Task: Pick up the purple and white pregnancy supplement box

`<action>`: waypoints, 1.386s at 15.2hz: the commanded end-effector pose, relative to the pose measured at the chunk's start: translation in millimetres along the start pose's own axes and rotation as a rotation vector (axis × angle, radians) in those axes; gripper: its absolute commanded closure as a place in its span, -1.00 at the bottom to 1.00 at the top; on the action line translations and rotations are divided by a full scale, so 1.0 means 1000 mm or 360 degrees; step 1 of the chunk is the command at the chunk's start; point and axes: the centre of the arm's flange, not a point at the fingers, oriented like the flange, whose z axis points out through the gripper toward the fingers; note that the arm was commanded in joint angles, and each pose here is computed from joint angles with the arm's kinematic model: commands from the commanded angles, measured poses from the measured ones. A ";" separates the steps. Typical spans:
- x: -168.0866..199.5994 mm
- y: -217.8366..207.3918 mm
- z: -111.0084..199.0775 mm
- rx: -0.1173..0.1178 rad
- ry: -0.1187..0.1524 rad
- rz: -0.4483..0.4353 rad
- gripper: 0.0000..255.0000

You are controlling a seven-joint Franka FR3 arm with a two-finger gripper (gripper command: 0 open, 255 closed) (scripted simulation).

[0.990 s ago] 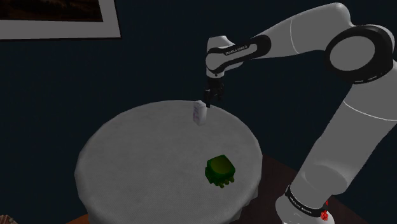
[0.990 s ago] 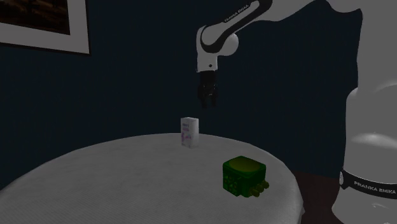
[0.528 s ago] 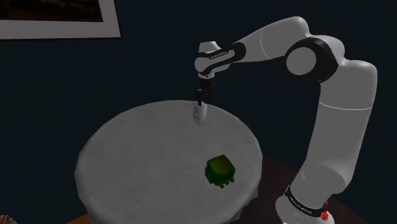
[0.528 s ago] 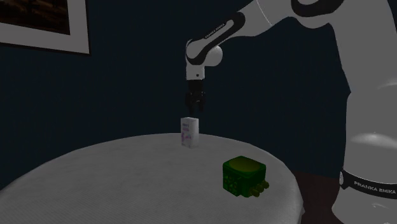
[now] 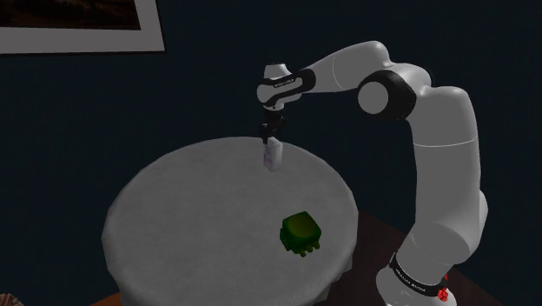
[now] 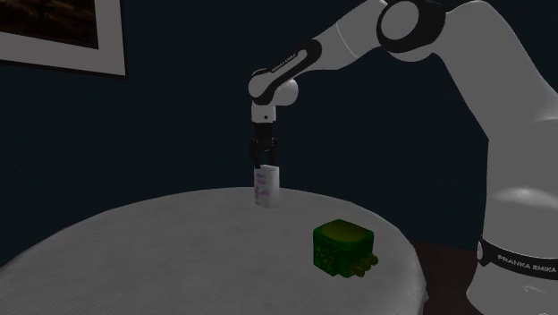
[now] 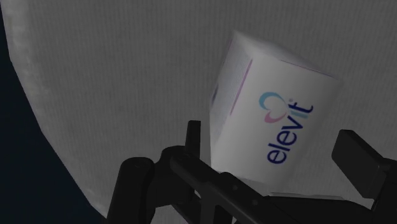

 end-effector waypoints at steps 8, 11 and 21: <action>0.002 0.000 0.029 0.0000 0.0001 0.0000 1.00; 0.001 0.000 0.029 0.0000 0.0001 0.0000 1.00; 0.001 0.001 0.003 0.0000 0.0001 0.0000 1.00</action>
